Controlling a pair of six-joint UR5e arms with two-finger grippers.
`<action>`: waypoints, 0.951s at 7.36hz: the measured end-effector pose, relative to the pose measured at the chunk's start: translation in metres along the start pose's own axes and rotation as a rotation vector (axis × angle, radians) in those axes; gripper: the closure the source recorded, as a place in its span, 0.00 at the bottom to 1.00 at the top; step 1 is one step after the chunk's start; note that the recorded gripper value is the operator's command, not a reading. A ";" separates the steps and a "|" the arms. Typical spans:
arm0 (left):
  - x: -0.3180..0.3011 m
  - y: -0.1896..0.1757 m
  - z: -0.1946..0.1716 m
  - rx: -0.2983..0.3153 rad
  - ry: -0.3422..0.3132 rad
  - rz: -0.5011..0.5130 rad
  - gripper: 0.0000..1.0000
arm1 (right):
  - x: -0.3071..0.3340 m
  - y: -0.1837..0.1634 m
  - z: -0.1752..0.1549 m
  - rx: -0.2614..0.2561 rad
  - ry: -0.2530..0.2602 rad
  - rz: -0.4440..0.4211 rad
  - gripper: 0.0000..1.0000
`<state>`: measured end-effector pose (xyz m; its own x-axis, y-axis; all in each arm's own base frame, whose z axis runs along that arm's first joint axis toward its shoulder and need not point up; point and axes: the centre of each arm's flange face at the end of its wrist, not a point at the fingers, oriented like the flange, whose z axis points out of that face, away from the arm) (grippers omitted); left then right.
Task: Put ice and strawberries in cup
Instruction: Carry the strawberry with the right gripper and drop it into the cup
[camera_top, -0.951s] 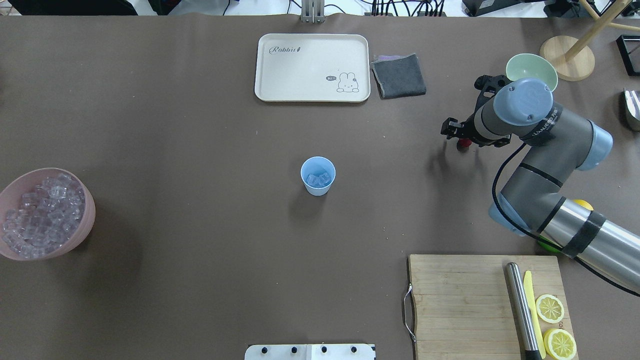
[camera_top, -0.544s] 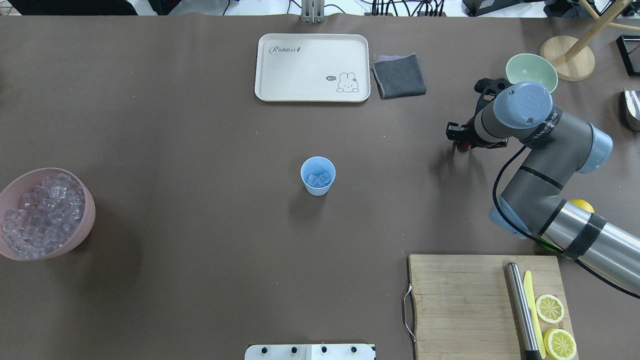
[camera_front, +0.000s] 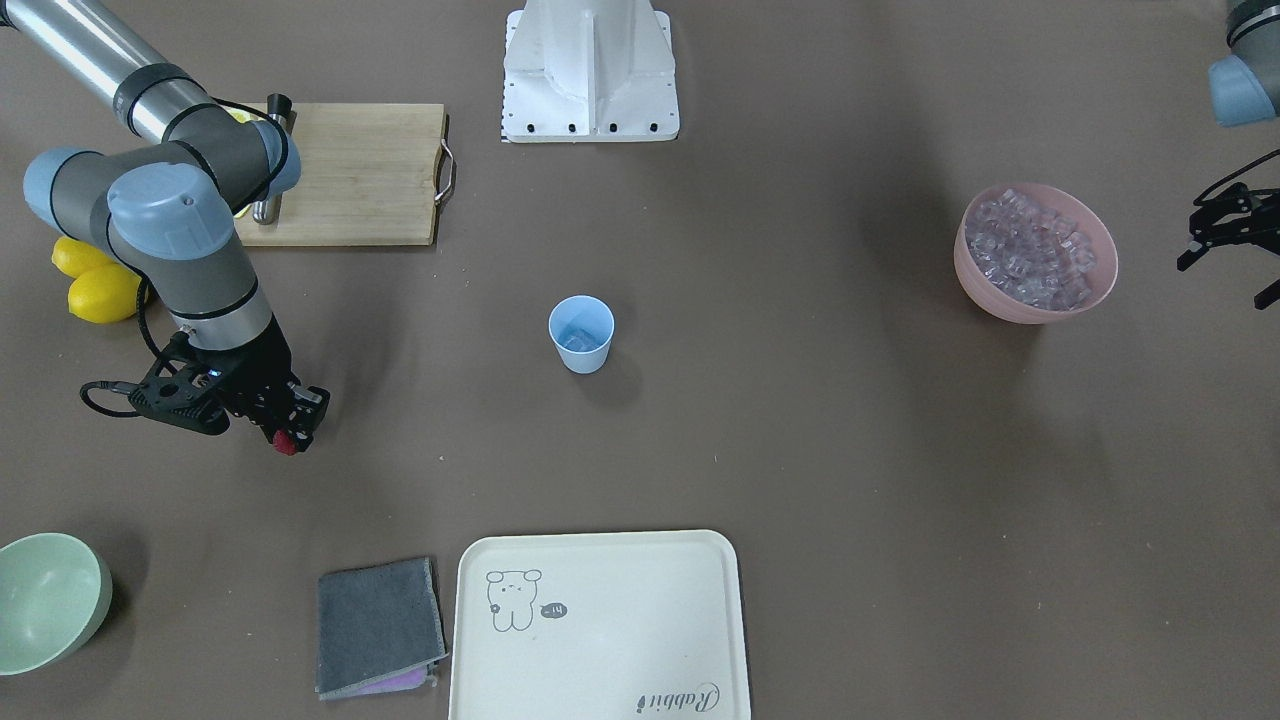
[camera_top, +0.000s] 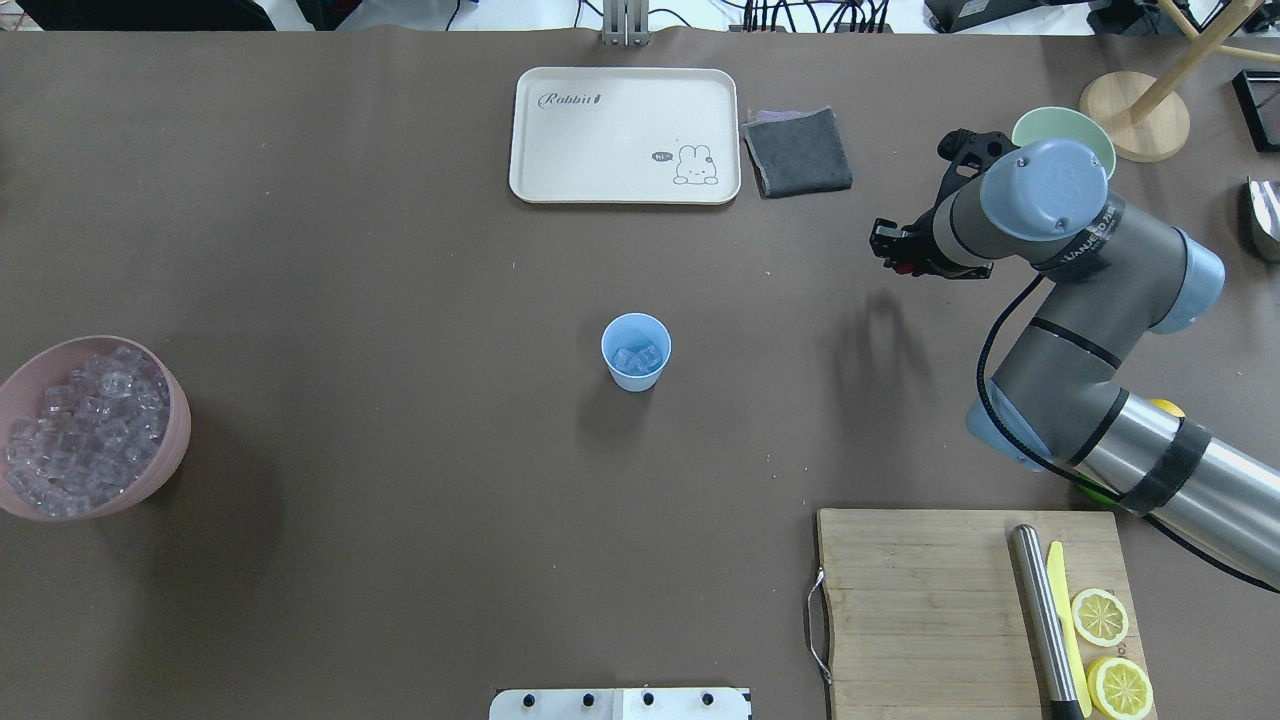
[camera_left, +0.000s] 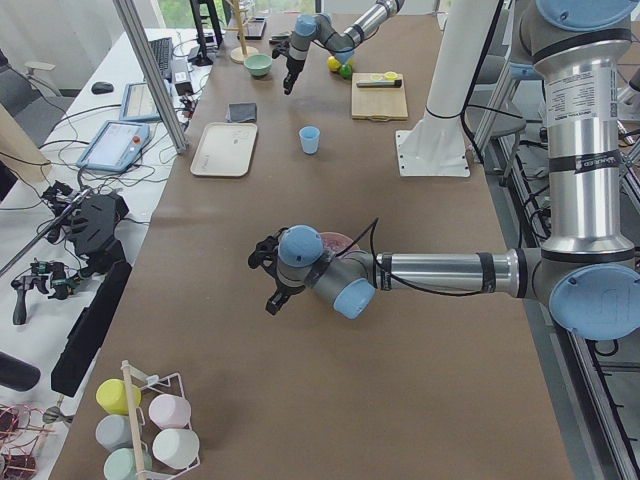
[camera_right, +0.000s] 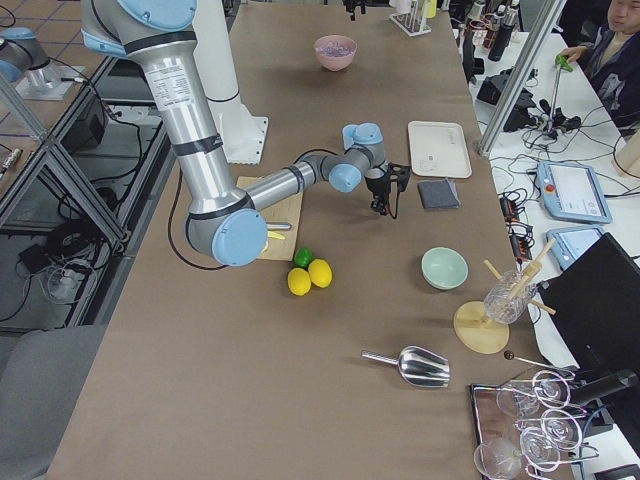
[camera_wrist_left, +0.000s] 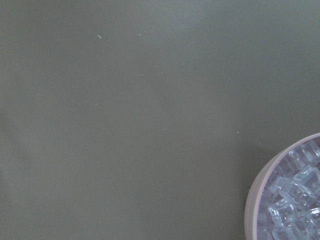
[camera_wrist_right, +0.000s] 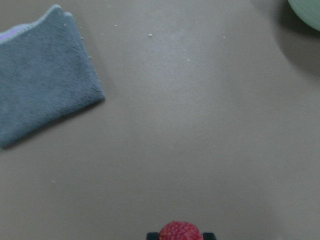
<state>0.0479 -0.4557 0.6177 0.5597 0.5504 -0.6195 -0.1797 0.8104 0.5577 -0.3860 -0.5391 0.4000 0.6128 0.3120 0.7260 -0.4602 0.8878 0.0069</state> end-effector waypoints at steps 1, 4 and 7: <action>-0.002 0.002 0.002 0.003 0.000 0.003 0.01 | -0.016 0.000 -0.019 0.031 -0.034 0.004 1.00; -0.003 0.004 0.003 0.005 0.000 0.006 0.01 | -0.115 0.045 -0.085 0.035 -0.088 -0.045 1.00; -0.003 0.003 0.003 0.007 0.000 0.009 0.01 | -0.201 0.125 -0.113 0.018 -0.090 -0.082 1.00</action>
<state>0.0478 -0.4553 0.6226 0.5580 0.5575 -0.6147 -0.1787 0.8041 0.5670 -0.4942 -0.4526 0.1772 0.5890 0.2063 0.7813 -0.4228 0.9026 0.0804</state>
